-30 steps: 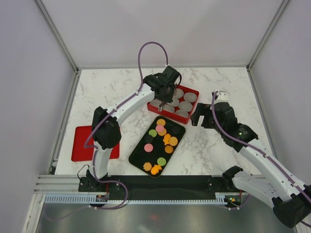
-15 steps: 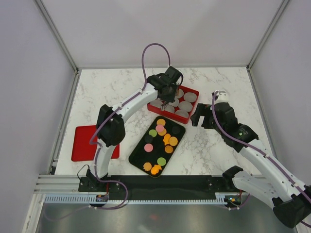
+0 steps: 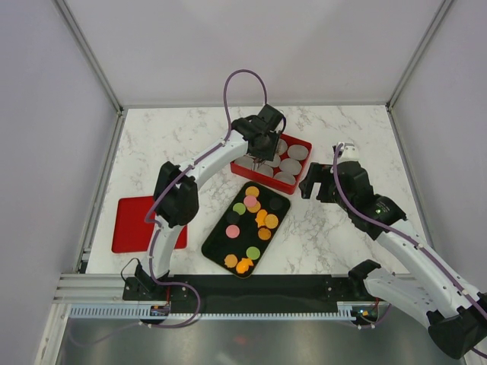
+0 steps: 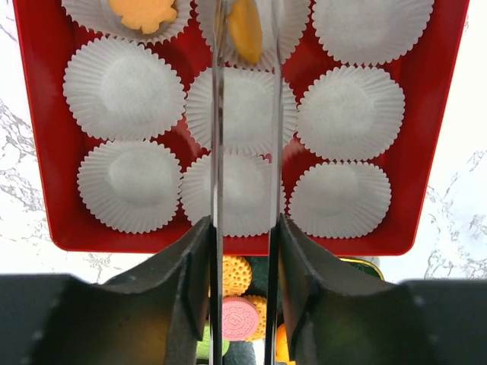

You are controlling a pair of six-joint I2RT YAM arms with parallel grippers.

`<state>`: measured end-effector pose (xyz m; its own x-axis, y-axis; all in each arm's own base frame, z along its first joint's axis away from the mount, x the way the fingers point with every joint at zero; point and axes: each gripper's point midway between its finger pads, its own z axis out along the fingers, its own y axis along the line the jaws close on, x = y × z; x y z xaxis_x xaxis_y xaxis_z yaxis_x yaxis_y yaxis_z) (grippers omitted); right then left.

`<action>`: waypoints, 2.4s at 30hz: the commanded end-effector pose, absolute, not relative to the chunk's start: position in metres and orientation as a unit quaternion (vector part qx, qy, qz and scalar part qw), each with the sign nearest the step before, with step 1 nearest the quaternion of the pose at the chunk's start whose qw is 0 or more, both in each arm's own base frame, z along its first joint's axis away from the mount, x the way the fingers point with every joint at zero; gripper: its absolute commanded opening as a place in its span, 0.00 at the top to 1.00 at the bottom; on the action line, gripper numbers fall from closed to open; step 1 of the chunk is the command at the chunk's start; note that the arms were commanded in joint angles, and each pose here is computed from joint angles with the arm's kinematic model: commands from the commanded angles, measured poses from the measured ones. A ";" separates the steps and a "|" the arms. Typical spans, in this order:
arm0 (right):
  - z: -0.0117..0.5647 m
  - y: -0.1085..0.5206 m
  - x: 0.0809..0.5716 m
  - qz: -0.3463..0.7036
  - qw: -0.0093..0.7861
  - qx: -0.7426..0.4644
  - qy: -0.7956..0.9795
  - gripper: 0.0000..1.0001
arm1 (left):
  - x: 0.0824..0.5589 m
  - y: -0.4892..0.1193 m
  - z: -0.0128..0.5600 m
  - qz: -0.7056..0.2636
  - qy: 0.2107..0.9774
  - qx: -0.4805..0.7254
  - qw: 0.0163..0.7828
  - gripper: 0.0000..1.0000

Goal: Pack the cookies

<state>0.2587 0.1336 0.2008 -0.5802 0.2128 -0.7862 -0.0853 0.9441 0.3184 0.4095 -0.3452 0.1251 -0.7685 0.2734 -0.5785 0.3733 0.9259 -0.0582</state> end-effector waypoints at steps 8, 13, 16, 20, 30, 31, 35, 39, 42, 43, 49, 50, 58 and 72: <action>0.221 0.132 0.260 0.172 0.478 0.041 0.860 0.02 | 0.429 -0.353 0.172 -0.110 0.909 0.188 0.355 0.50; 0.222 0.132 0.260 0.172 0.479 0.041 0.860 0.02 | 0.429 -0.351 0.200 -0.118 0.898 0.188 0.380 0.48; 0.221 0.132 0.260 0.170 0.478 0.042 0.861 0.02 | 0.427 -0.349 0.221 -0.127 0.889 0.188 0.397 0.47; 0.220 0.132 0.261 0.170 0.477 0.041 0.861 0.02 | 0.416 -0.345 0.240 -0.138 0.884 0.189 0.406 0.47; 0.216 0.136 0.265 0.173 0.475 0.037 0.862 0.02 | 0.311 -0.286 0.233 -0.121 0.901 0.195 0.369 0.47; 0.215 0.137 0.265 0.173 0.475 0.035 0.862 0.02 | 0.292 -0.274 0.224 -0.118 0.905 0.200 0.358 0.47; 0.211 0.139 0.267 0.172 0.473 0.032 0.863 0.02 | 0.244 -0.249 0.202 -0.122 0.916 0.202 0.325 0.47; 0.207 0.141 0.271 0.171 0.470 0.031 0.865 0.02 | 0.212 -0.231 0.181 -0.120 0.926 0.200 0.297 0.47; 0.202 0.142 0.272 0.170 0.466 0.030 0.868 0.02 | 0.200 -0.221 0.167 -0.112 0.933 0.196 0.279 0.46; 0.202 0.143 0.272 0.171 0.466 0.028 0.867 0.02 | 0.197 -0.220 0.164 -0.111 0.935 0.196 0.275 0.45; 0.199 0.143 0.272 0.171 0.464 0.030 0.869 0.02 | 0.193 -0.227 0.153 -0.110 0.936 0.207 0.263 0.45; 0.200 0.142 0.272 0.170 0.466 0.030 0.868 0.02 | 0.192 -0.228 0.153 -0.111 0.935 0.209 0.263 0.45; 0.200 0.141 0.270 0.172 0.468 0.034 0.866 0.02 | 0.196 -0.235 0.143 -0.098 0.937 0.214 0.257 0.44; 0.202 0.140 0.269 0.171 0.470 0.031 0.866 0.02 | 0.209 -0.244 0.140 -0.086 0.935 0.220 0.265 0.42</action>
<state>0.2673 0.1401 0.1936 -0.5844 0.2093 -0.7840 -0.0915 0.9430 0.3199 0.1935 -0.2274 0.1220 -0.7897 0.4060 -0.4599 0.4663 0.8844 -0.0199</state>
